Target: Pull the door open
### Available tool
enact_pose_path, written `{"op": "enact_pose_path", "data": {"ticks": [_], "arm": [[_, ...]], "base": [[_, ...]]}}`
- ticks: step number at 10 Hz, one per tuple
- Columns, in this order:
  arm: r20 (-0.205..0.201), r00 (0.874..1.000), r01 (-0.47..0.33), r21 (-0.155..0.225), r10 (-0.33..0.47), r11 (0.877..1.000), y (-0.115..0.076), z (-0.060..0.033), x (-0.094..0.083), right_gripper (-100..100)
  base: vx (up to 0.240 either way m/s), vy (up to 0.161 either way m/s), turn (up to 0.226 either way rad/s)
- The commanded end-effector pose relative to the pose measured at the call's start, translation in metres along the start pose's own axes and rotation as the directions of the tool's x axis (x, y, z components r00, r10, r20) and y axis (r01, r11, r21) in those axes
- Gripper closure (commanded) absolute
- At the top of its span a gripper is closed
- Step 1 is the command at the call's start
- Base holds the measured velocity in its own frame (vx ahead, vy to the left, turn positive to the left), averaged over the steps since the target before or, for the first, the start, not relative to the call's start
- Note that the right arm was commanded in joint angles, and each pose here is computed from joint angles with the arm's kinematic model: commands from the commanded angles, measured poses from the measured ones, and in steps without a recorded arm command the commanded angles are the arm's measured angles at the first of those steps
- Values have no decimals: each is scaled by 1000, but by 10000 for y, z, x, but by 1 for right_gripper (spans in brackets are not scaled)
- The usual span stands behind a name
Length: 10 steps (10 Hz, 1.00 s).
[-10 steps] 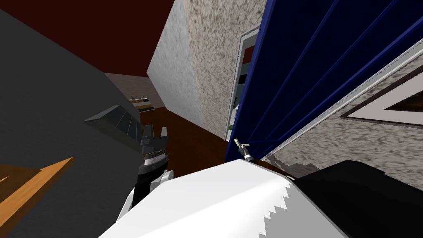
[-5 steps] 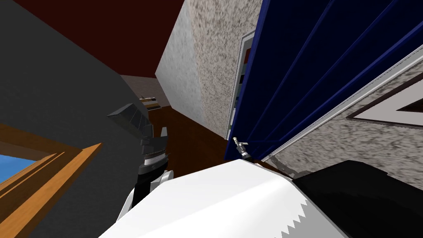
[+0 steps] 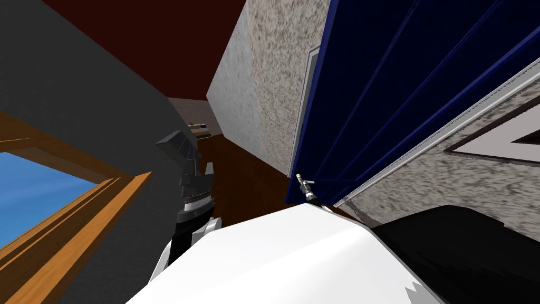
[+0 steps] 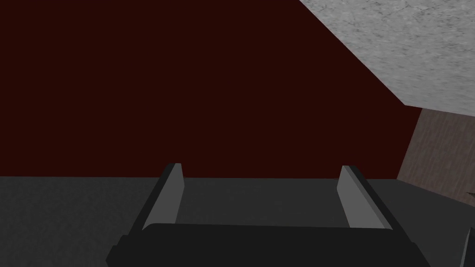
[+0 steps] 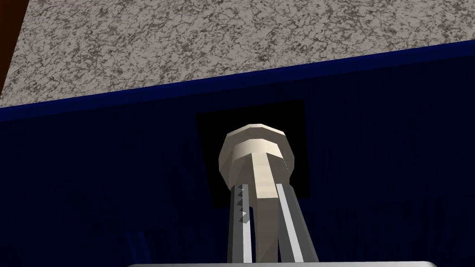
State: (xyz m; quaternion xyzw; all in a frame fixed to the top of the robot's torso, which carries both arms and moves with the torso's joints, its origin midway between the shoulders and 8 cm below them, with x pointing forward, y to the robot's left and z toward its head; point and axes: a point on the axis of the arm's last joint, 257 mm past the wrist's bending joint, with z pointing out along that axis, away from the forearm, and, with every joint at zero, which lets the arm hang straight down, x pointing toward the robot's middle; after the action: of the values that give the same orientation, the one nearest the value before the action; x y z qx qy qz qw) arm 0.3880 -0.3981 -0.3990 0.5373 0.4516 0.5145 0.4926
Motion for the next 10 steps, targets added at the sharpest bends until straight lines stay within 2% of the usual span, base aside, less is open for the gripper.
{"op": "enact_pose_path", "data": {"ticks": [1,3,6,10], "arm": [[-5,1000,-5,6,5,1000,-25,27,96,100],[7,1000,-3,5,3,1000,-14,111,125,100],[26,1000,0,6,-1,1000,0,224,160,100],[45,999,4,9,-5,1000,10,323,185,100]], "base": [[-58,-24,52],[-110,-46,88],[-195,-80,94],[-218,-39,1]]}}
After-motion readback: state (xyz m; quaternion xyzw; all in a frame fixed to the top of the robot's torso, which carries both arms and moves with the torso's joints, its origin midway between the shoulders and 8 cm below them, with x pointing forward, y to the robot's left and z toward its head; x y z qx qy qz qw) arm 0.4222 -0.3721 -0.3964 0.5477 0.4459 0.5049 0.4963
